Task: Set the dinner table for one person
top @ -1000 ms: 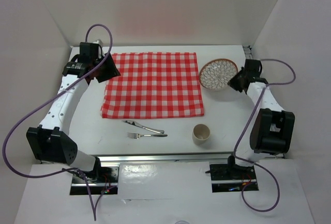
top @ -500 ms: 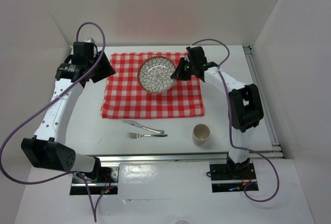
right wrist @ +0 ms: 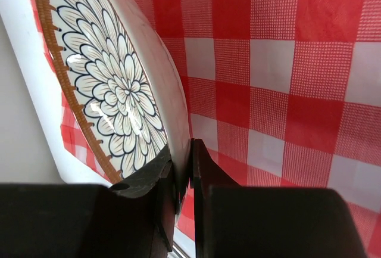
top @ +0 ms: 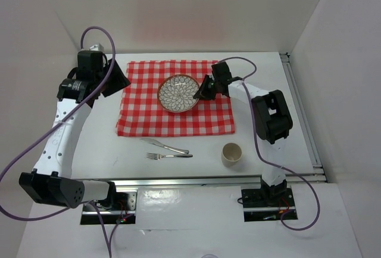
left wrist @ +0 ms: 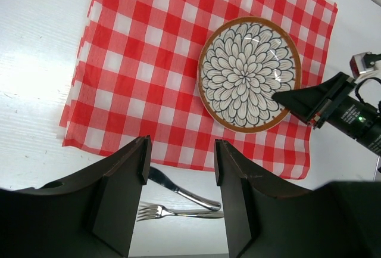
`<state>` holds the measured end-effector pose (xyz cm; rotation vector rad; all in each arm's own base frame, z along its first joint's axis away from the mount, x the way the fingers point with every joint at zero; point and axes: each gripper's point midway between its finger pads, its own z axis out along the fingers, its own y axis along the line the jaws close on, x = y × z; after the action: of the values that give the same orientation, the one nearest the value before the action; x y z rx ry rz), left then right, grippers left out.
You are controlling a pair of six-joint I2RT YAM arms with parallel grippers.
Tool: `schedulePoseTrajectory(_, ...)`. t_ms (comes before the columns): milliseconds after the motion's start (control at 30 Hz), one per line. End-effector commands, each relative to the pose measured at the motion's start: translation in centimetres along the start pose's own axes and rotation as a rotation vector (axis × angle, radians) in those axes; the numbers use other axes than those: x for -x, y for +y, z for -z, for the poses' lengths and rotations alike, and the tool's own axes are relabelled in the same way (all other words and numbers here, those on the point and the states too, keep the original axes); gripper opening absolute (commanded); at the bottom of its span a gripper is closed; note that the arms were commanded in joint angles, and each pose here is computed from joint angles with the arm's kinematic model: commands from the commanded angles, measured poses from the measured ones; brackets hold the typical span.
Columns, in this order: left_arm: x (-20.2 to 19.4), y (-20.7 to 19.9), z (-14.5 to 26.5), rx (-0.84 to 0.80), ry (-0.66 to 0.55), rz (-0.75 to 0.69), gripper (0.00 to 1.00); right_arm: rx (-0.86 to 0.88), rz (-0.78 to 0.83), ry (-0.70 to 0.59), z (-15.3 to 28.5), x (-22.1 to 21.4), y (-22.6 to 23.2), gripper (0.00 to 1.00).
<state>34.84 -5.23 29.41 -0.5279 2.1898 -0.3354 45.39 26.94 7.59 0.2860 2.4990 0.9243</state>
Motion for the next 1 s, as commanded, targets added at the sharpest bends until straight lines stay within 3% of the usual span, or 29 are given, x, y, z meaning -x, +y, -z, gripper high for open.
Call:
schedulePoseTrajectory(0, 0.1, -0.1, -0.1, -0.011, -0.003, -0.004, 0.63, 0.187, 0.014, -0.027, 0.1, 1.9, 4.8, 0.0)
schedulePoseTrajectory(200, -0.4, 0.6, -0.7, 0.028, 0.022, 0.004, 0.63, 0.163, -0.04, 0.035, -0.9, -0.1, 3.0, 0.0)
schedulePoseTrajectory(233, -0.4, 0.6, -0.7, 0.028, 0.022, 0.004, 0.63, 0.163, -0.04, 0.035, -0.9, -0.1, 3.0, 0.07)
schedulePoseTrajectory(267, -0.4, 0.6, -0.7, 0.028, 0.022, 0.004, 0.63, 0.145, -0.047, 0.04, -0.9, -0.3, 2.6, 0.29)
schedulePoseTrajectory(300, -0.5, 0.5, -0.7, 0.019, 0.027, 0.004, 0.63, 0.131, -0.037, 0.034, -0.7, -0.2, 2.5, 0.44)
schedulePoseTrajectory(367, -0.5, 0.4, -0.6, 0.014, 0.02, 0.005, 0.63, 0.091, 0.015, -0.019, -0.2, 0.5, 3.3, 0.66)
schedulePoseTrajectory(400, -0.5, 0.4, -0.6, 0.014, 0.019, 0.005, 0.63, 0.061, 0.024, -0.041, 1.0, 1.1, 3.5, 0.89)
schedulePoseTrajectory(433, -0.7, 0.4, -0.8, 0.004, 0.024, -0.004, 0.63, 0.022, 0.067, -0.099, 1.7, 2.3, 4.0, 0.97)
schedulePoseTrajectory(500, -0.8, 0.2, -0.8, -0.006, 0.03, -0.004, 0.64, -0.053, 0.089, -0.123, 3.2, 2.7, 3.8, 1.0)
schedulePoseTrajectory(633, -1.6, 0.1, -1.4, -0.021, 0.052, 0.005, 0.64, -0.146, 0.182, -0.324, 11.2, 5.9, 5.8, 1.0)
schedulePoseTrajectory(700, -1.9, -0.1, -1.6, -0.043, 0.066, -0.005, 0.64, -0.199, 0.218, -0.34, 13.8, 5.3, 5.0, 1.0)
schedulePoseTrajectory(833, -1.9, -0.1, -1.5, -0.05, 0.056, -0.031, 0.64, -0.39, 0.218, -0.311, 21.2, 0.9, 0.1, 1.0)
schedulePoseTrajectory(967, -2.7, -0.3, -1.6, -0.07, 0.072, -0.037, 0.64, -0.482, 0.006, -0.24, 25.7, -5.4, -4.0, 1.0)
